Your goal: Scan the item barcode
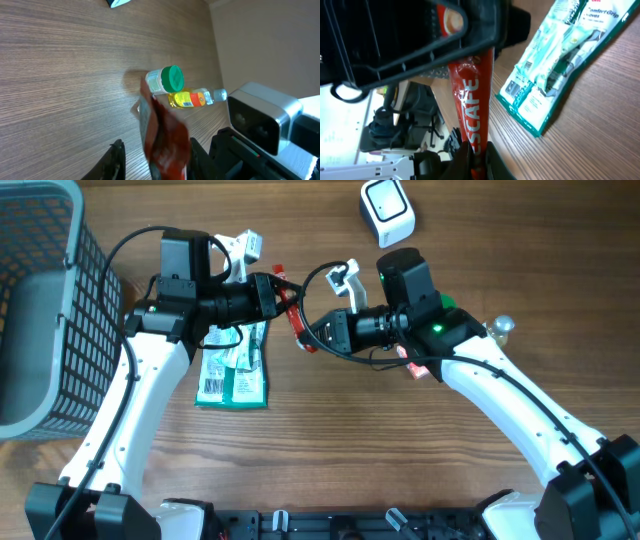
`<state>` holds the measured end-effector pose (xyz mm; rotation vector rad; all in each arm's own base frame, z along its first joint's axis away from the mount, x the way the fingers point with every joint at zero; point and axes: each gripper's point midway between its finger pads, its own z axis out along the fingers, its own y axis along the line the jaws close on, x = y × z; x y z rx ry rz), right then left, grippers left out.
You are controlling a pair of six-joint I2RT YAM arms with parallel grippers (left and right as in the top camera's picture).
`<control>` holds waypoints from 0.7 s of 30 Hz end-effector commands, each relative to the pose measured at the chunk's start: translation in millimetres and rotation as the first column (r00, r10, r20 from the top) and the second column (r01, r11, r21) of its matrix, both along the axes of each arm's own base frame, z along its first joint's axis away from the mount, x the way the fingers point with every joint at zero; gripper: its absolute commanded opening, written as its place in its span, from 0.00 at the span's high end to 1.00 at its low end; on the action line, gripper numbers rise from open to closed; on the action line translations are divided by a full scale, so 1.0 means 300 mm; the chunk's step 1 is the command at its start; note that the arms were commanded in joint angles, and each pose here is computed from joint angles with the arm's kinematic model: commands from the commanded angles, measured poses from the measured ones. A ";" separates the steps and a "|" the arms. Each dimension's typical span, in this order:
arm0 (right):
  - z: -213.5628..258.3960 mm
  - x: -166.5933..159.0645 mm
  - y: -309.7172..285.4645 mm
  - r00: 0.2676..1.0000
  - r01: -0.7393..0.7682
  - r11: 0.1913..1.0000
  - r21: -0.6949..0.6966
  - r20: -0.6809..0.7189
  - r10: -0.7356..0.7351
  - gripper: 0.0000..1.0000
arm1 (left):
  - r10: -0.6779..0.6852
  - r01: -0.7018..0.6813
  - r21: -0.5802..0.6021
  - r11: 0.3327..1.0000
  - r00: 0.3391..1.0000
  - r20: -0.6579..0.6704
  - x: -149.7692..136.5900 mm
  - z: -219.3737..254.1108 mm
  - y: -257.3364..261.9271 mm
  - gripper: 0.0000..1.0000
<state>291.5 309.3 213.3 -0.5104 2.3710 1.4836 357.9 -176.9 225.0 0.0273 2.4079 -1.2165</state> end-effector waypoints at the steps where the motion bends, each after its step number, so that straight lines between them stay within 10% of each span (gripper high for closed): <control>1: 0.039 0.005 0.019 1.000 -0.004 0.999 0.038 0.009 0.004 0.92 | 0.002 -0.001 -0.014 1.000 1.000 0.007 -0.002 0.025 -0.006 0.73; 13: 0.058 -0.011 0.031 1.000 -0.029 0.997 0.068 -0.005 0.029 0.93 | -0.111 0.122 -0.122 0.985 0.990 0.089 -0.025 0.111 -0.075 0.59; 21: 0.088 -0.031 0.072 0.998 -0.055 0.993 0.100 0.017 0.054 0.92 | -0.107 0.116 -0.088 0.989 0.989 0.105 -0.022 0.101 -0.101 0.77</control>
